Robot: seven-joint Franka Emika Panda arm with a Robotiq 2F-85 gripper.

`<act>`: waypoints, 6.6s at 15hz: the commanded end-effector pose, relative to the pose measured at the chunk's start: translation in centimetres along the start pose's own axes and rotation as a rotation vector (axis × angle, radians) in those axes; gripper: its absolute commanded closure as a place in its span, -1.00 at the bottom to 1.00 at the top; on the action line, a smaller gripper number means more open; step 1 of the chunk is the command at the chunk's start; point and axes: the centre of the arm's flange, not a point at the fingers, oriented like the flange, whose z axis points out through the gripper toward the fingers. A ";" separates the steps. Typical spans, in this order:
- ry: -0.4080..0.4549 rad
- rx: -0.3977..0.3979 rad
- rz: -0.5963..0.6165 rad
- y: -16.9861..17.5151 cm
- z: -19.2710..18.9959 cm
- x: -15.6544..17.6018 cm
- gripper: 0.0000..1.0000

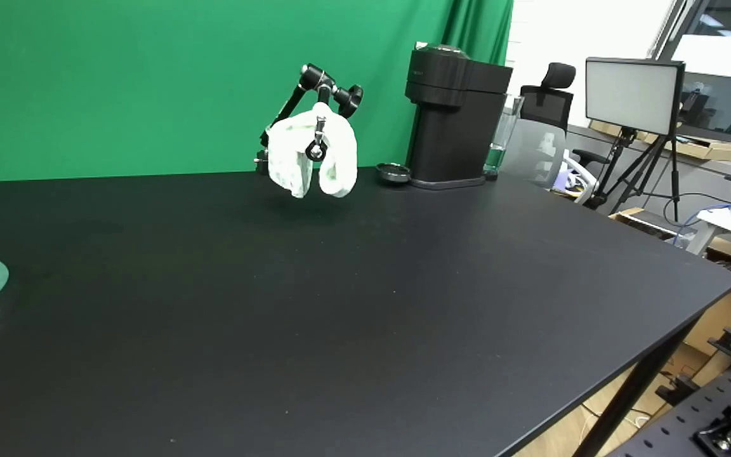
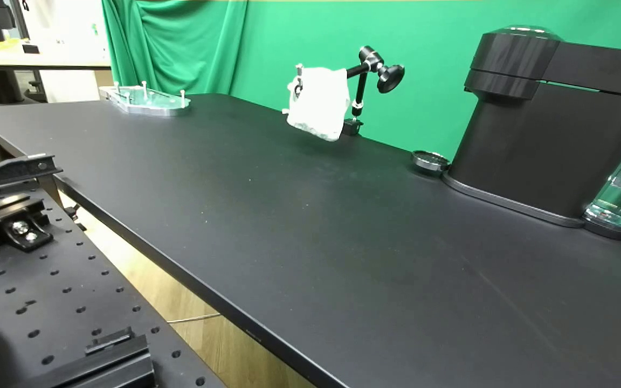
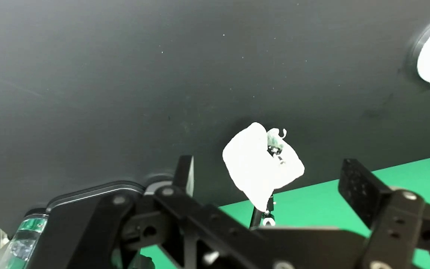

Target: Place the white cloth on the table

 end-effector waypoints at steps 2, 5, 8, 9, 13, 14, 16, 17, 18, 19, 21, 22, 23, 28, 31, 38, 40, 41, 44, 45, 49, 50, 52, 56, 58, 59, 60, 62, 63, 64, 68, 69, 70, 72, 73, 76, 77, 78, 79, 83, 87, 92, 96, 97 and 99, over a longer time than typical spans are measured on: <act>-0.123 0.060 -0.098 2.0 5.2 7.0 -1.00; -0.180 0.045 -0.163 2.0 8.7 10.0 -1.00; -0.141 -0.040 -0.202 0.4 11.6 13.0 -1.00; -0.111 -0.069 -0.218 -0.2 12.3 13.9 -1.00; -0.035 -0.098 -0.250 -1.1 13.7 13.7 -1.00; -0.020 -0.112 -0.244 -1.7 14.4 14.3 -1.00; -0.017 -0.115 -0.238 -2.0 15.0 14.9 -1.00; -0.015 -0.115 -0.236 -2.0 14.9 15.0 -1.00; -0.013 -0.116 -0.234 -1.9 14.9 15.1 -1.00; -0.012 -0.116 -0.233 -1.8 14.8 15.1 -1.00; -0.012 -0.116 -0.233 -1.8 14.8 15.2 -1.00; -0.012 -0.116 -0.233 -1.8 14.8 15.2 -1.00; -0.012 -0.116 -0.233 -1.8 14.8 15.2 -1.00; -0.006 -0.131 -0.175 -3.3 18.2 17.0 -1.00; -0.008 -0.119 -0.172 -4.9 21.6 18.5 -1.00; -0.030 -0.085 -0.210 -8.7 27.6 21.0 -1.00; -0.038 -0.082 -0.222 -9.4 28.7 21.2 -1.00; -0.042 -0.079 -0.223 -9.7 29.2 21.3 -1.00; -0.054 -0.078 -0.226 -10.1 30.2 21.5 -0.48; -0.056 -0.077 -0.227 -10.2 30.4 21.5 -0.41; -0.073 -0.075 -0.237 -10.3 30.9 21.3 0.10; -0.081 -0.074 -0.240 -10.3 30.9 21.1 0.22; -0.097 -0.072 -0.243 -10.1 31.0 20.8 0.50; -0.120 -0.064 -0.249 -10.1 30.5 20.3 0.98; -0.132 -0.049 -0.256 -10.4 30.3 19.8 1.00; -0.143 -0.042 -0.262 -10.6 30.3 19.5 1.00; -0.154 -0.032 -0.274 -11.0 30.4 19.1 1.00; -0.180 -0.009 -0.301 -11.8 30.5 18.3 1.00; -0.195 0.005 -0.317 -12.3 30.6 17.8 1.00; -0.211 0.019 -0.337 -13.0 30.8 17.3 1.00; -0.289 0.062 -0.428 -15.5 31.8 15.1 1.00; -0.313 0.067 -0.451 -16.0 32.2 14.4 1.00; -0.343 0.077 -0.476 -16.5 32.6 13.6 1.00; -0.400 0.090 -0.528 -17.4 33.5 12.0 1.00; -0.429 0.097 -0.552 -17.8 33.9 11.1 1.00; -0.518 0.114 -0.625 -18.5 35.2 8.4 1.00; -0.541 0.116 -0.642 -18.7 35.6 7.8 1.00; -0.560 0.118 -0.654 -18.7 35.9 7.3 0.48; -0.574 0.117 -0.661 -18.7 36.1 6.9 0.47; -0.577 0.093 -0.707 -18.5 36.4 6.1 -0.07; -0.478 0.009 -0.798 -18.5 36.2 5.3 -0.59; -0.311 -0.035 -0.906 -18.7 34.8 4.4 -1.00; -0.340 0.013 -0.876 -18.2 33.6 3.6 -1.00; -0.349 0.021 -0.864 -18.1 33.4 3.4 -1.00; -0.349 0.025 -0.871 -18.8 34.9 3.9 -1.00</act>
